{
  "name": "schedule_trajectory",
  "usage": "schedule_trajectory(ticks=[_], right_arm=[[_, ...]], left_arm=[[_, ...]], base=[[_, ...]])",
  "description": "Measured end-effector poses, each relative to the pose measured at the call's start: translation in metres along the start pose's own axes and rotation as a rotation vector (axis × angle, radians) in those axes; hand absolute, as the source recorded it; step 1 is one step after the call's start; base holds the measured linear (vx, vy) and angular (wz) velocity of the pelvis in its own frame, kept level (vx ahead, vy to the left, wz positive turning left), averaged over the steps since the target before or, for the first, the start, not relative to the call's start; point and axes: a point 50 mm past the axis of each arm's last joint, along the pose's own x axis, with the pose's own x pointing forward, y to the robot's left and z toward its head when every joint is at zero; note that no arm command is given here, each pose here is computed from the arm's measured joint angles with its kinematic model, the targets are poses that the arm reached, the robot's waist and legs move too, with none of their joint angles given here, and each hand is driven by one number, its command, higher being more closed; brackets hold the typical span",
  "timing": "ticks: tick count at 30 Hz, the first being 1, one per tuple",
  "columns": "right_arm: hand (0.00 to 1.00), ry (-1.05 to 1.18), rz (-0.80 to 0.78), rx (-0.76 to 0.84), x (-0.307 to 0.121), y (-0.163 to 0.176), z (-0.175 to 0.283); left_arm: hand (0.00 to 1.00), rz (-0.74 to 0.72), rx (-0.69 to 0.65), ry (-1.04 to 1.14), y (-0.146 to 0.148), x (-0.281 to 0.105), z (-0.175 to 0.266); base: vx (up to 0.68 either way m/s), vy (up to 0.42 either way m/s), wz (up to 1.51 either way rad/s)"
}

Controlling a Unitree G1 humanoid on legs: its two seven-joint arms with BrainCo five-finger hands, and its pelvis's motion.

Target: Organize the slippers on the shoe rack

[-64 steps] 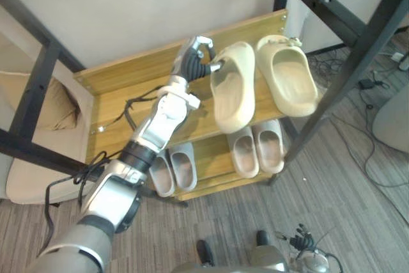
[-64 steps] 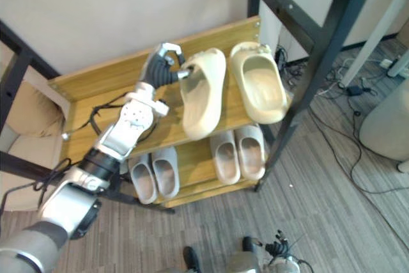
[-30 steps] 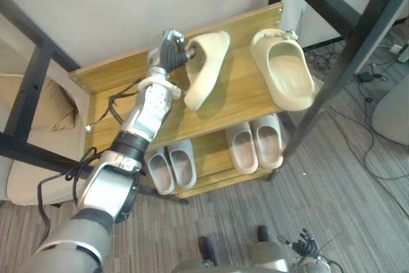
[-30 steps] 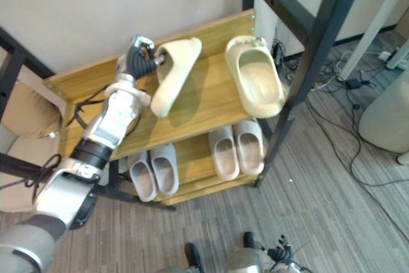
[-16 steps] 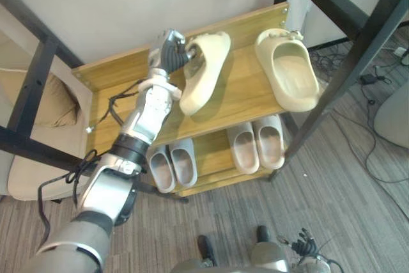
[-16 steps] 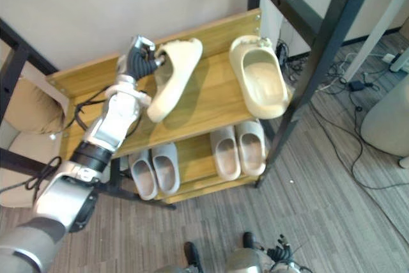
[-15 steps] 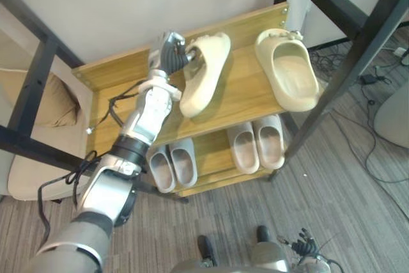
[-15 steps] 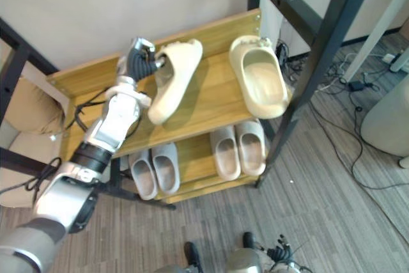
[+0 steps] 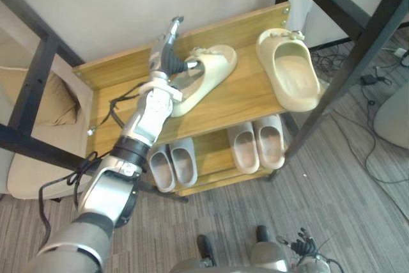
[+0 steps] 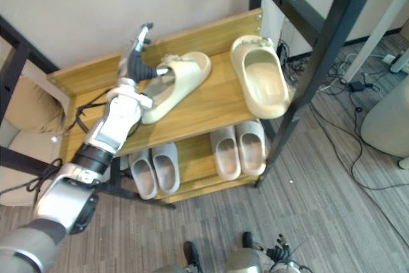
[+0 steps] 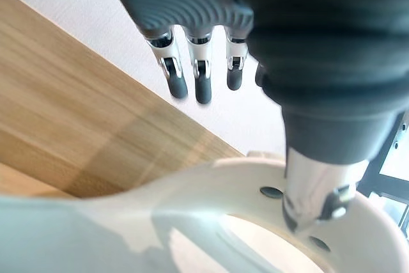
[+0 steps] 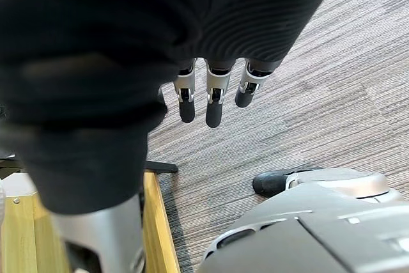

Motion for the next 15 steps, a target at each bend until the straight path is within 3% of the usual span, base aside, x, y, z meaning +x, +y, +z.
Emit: schedule_trajectory(ticks=[15], right_arm=[[0.0, 0.003, 0.0, 0.0, 0.0, 0.0, 0.0]], left_arm=[[0.0, 0.051, -0.201, -0.002, -0.001, -0.012, 0.009]], base=[[0.0, 0.0, 0.03]])
